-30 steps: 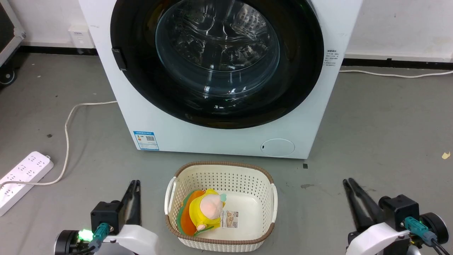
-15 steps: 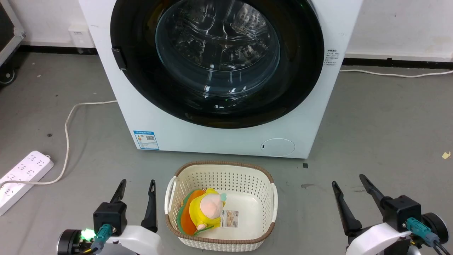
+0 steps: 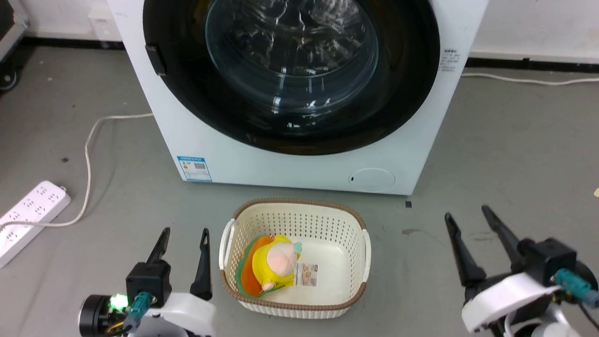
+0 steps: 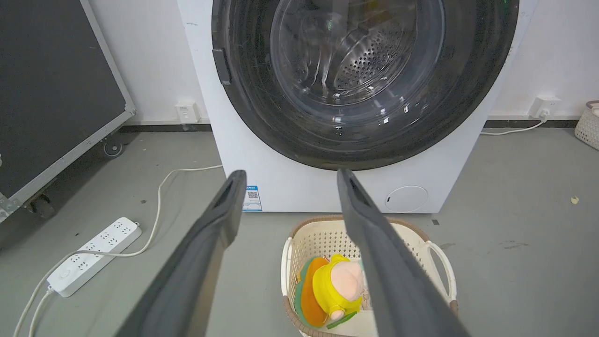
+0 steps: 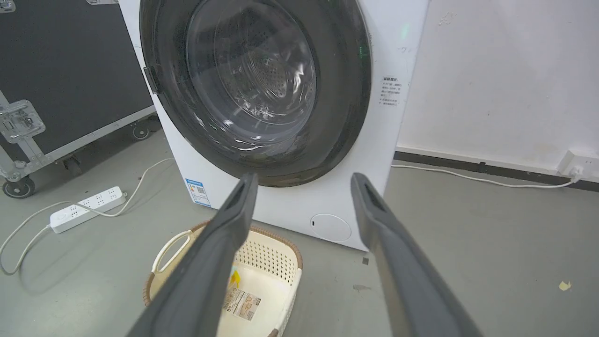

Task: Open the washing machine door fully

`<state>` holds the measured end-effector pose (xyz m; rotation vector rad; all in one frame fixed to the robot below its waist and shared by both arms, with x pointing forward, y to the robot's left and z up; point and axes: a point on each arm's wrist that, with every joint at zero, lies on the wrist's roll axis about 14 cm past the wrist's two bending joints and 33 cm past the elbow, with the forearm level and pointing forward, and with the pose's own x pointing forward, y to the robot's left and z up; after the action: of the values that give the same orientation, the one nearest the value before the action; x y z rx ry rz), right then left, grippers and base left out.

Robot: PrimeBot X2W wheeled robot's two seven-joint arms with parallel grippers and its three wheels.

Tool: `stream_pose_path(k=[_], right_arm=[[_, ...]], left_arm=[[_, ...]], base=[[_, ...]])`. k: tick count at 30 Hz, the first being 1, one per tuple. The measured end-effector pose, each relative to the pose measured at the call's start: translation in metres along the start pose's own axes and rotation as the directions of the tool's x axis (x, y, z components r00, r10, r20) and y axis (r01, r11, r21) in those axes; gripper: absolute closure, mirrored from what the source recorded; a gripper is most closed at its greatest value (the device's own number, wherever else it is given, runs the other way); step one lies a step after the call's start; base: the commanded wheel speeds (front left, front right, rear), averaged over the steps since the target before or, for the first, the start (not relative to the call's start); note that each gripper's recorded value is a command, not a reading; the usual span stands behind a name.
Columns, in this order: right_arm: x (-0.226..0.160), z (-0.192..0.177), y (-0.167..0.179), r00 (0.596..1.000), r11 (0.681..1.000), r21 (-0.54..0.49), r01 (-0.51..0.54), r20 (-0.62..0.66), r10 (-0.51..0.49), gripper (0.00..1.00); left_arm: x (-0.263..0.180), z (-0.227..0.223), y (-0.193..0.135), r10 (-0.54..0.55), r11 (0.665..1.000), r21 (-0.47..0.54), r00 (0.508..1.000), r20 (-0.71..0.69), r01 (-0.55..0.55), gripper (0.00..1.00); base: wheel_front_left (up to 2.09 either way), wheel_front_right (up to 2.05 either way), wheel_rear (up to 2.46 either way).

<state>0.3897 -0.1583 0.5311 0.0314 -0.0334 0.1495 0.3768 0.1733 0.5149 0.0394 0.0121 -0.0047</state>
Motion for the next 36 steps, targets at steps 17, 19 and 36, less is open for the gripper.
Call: stream_pose_path(k=[17,19,36], right_arm=[[0.070,0.027,-0.018,0.997,0.981,0.196,0.001,0.076,-0.016,0.00],[0.076,0.028,-0.019,0.997,0.978,0.210,0.000,0.079,-0.017,0.00],[0.150,0.028,-0.055,0.994,0.885,0.458,0.085,0.027,-0.109,1.00]], left_arm=[[0.020,-0.007,-0.003,0.002,1.000,0.003,1.000,0.009,-0.002,0.00],[0.022,-0.007,-0.003,0.003,1.000,0.003,1.000,0.010,-0.003,0.00],[0.039,-0.016,-0.002,0.014,1.000,0.014,1.000,0.015,-0.014,0.00]], base=[[0.00,0.00,0.00],[0.00,0.00,0.00],[0.00,0.00,0.00]])
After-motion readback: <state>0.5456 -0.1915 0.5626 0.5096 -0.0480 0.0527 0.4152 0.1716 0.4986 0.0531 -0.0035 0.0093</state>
